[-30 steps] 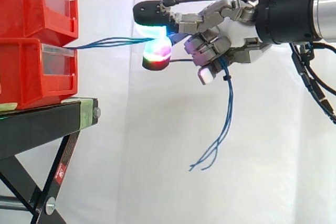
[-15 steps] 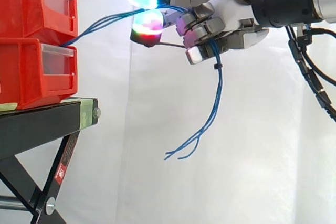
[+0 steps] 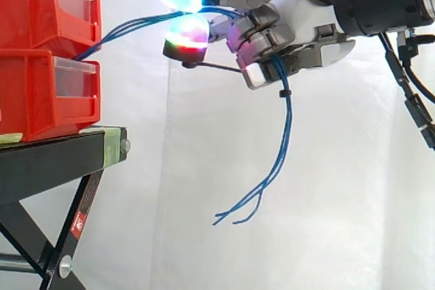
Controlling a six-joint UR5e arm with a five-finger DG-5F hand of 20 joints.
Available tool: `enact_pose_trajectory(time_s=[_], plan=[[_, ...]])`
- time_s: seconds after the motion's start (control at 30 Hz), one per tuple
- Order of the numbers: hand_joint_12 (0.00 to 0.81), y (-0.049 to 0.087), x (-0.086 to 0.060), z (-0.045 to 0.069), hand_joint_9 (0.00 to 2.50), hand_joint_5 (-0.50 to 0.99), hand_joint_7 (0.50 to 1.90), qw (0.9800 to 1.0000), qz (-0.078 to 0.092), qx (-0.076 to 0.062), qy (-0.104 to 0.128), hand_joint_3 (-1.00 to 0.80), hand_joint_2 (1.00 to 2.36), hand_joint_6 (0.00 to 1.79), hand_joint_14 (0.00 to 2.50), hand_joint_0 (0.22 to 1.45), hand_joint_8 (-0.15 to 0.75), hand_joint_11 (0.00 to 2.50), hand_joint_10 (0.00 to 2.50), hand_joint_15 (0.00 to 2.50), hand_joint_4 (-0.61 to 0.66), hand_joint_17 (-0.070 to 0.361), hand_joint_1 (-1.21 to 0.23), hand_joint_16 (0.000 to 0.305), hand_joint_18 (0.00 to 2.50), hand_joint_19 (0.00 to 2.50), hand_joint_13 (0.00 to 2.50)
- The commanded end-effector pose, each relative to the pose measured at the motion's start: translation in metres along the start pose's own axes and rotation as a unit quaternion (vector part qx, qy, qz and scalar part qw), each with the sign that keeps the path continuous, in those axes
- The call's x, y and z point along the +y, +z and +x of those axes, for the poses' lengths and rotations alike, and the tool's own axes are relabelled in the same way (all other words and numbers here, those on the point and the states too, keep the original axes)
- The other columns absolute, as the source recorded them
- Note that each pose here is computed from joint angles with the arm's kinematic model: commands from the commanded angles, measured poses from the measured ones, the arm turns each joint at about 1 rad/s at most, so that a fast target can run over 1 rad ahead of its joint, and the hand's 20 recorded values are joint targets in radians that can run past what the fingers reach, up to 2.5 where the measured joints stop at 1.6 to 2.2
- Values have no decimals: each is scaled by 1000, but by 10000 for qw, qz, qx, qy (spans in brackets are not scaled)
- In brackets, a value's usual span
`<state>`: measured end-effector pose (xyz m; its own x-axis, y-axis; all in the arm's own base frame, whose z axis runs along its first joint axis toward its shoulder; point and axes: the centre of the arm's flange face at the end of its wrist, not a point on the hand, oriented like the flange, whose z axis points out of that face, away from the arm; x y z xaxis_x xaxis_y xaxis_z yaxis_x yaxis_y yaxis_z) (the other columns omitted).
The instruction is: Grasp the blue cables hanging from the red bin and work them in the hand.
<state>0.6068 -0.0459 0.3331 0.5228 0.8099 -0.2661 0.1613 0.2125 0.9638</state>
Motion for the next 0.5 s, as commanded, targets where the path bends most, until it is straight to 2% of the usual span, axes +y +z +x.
enact_pose_trajectory(time_s=[0.0, 0.03, 0.13, 0.17, 0.23, 0.3, 0.33, 0.4, 0.43, 0.47], plan=[[718, -1, 1, 3, 1061, -41, 1048, 10000, -14, 28, 38, -202, 1024, 1032, 2500, 912, 486, 2500, 2500, 1878, 230, 166, -706, 221, 2190, 561, 1729], [718, -1, 1, 3, 1061, -49, 1014, 10000, -13, 21, 38, -14, 1020, 1084, 2500, 943, 486, 2500, 2500, 1878, 239, 166, -692, 221, 2190, 561, 1729], [718, -1, 1, 3, 1061, -55, 964, 10000, -22, 19, 50, 231, 1010, 1150, 2500, 1006, 486, 2500, 2500, 1878, 251, 166, -660, 221, 2190, 561, 1729], [718, -1, 1, 3, 1061, -53, 967, 10000, -22, 19, 50, 232, 1010, 1150, 2500, 1005, 486, 2500, 2500, 1878, 254, 166, -660, 221, 2190, 561, 1729], [718, -1, 1, 2, 1061, -51, 980, 10000, -17, -4, 50, -3, 1017, 1131, 2500, 959, 486, 2500, 2500, 1878, 252, 166, -648, 221, 2190, 561, 1729], [718, -2, 1, 3, 1061, -47, 987, 10000, -15, -11, 50, -144, 1019, 1080, 2500, 943, 486, 2500, 2500, 1878, 251, 166, -640, 221, 2190, 561, 1729], [718, -2, 1, 3, 1061, -44, 982, 10000, -18, -20, 56, 72, 1016, 1071, 2500, 987, 486, 2500, 2500, 1878, 256, 166, -609, 221, 2190, 561, 1729], [718, -2, 2, 3, 1061, -40, 976, 10000, -23, -21, 61, 378, 1039, 1085, 2500, 1064, 486, 2500, 2500, 1878, 250, 166, -601, 221, 2190, 561, 1729], [718, -1, 2, 3, 1061, -35, 969, 10000, -28, -22, 67, 389, 1112, 1084, 2500, 1054, 486, 2500, 2500, 1878, 246, 166, -593, 221, 2190, 561, 1729], [718, -1, 2, 4, 1061, -32, 973, 9999, -52, -28, 96, 388, 1118, 1080, 2500, 1054, 486, 2500, 2500, 1878, 242, 166, -592, 221, 2190, 561, 1729]])
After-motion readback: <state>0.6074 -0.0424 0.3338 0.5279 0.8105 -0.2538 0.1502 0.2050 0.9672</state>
